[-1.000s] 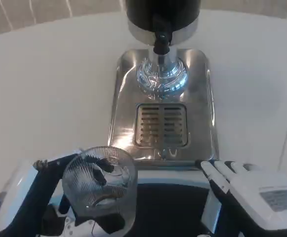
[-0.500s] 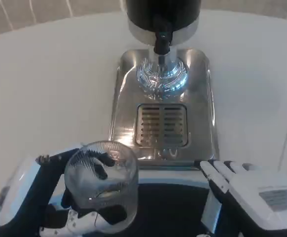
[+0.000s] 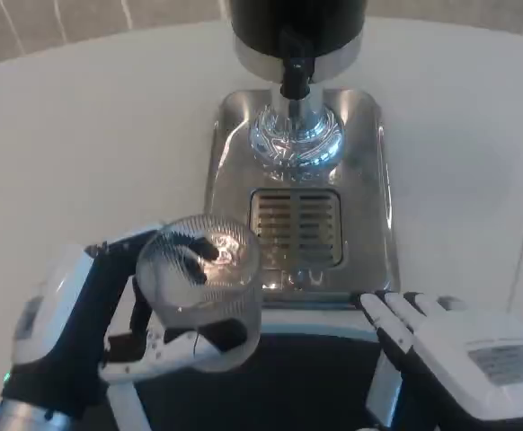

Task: Grasp the cup under the faucet to collect the drink, then remove the cup.

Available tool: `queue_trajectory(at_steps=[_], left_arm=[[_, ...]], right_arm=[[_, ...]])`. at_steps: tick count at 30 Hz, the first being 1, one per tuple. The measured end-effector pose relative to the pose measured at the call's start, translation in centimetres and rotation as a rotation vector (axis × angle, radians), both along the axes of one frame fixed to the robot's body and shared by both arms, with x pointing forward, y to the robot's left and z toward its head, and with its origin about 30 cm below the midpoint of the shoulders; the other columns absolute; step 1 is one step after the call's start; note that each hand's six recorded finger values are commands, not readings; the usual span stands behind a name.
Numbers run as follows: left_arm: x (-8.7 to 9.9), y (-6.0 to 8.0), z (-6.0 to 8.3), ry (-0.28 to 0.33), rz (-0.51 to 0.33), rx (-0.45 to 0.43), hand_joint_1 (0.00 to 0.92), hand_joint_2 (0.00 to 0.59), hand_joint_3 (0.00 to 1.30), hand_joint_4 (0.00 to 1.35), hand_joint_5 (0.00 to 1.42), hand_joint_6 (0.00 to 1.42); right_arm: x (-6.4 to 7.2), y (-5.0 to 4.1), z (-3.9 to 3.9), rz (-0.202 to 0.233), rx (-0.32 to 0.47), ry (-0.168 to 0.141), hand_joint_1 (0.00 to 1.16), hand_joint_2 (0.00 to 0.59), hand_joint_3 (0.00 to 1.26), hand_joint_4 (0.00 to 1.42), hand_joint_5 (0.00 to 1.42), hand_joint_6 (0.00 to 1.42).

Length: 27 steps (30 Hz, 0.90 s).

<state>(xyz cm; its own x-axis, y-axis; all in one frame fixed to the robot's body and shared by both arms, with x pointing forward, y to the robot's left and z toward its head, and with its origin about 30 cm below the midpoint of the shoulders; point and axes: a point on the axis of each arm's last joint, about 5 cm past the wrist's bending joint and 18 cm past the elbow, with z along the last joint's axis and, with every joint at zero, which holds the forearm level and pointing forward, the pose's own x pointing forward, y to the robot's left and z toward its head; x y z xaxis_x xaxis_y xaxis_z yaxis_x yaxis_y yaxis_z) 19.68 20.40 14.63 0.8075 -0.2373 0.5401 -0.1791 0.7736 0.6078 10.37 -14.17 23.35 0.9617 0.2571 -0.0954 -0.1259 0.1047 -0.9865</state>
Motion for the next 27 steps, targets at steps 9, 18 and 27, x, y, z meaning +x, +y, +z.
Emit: queue_trajectory(at_steps=[9,18,27], left_arm=[[3.3,-1.1,-0.2,-0.020,0.032,-0.023,0.548,0.018,0.99,1.15,1.30,0.52],[6.5,-2.8,-0.9,0.003,0.061,-0.015,0.548,0.018,0.99,1.15,1.30,0.52],[9.3,-4.1,-1.1,0.022,0.111,-0.031,0.548,0.018,0.99,1.15,1.30,0.52]], right_arm=[[-0.3,-0.90,-0.24,-0.010,0.019,0.015,0.43,0.474,0.00,0.00,0.00,0.00],[-0.5,-1.47,-0.36,-0.011,0.019,0.039,0.44,0.482,0.00,0.00,0.00,0.00],[-0.4,-2.00,-0.12,-0.031,0.025,0.062,0.45,0.484,0.00,0.00,0.00,0.00]])
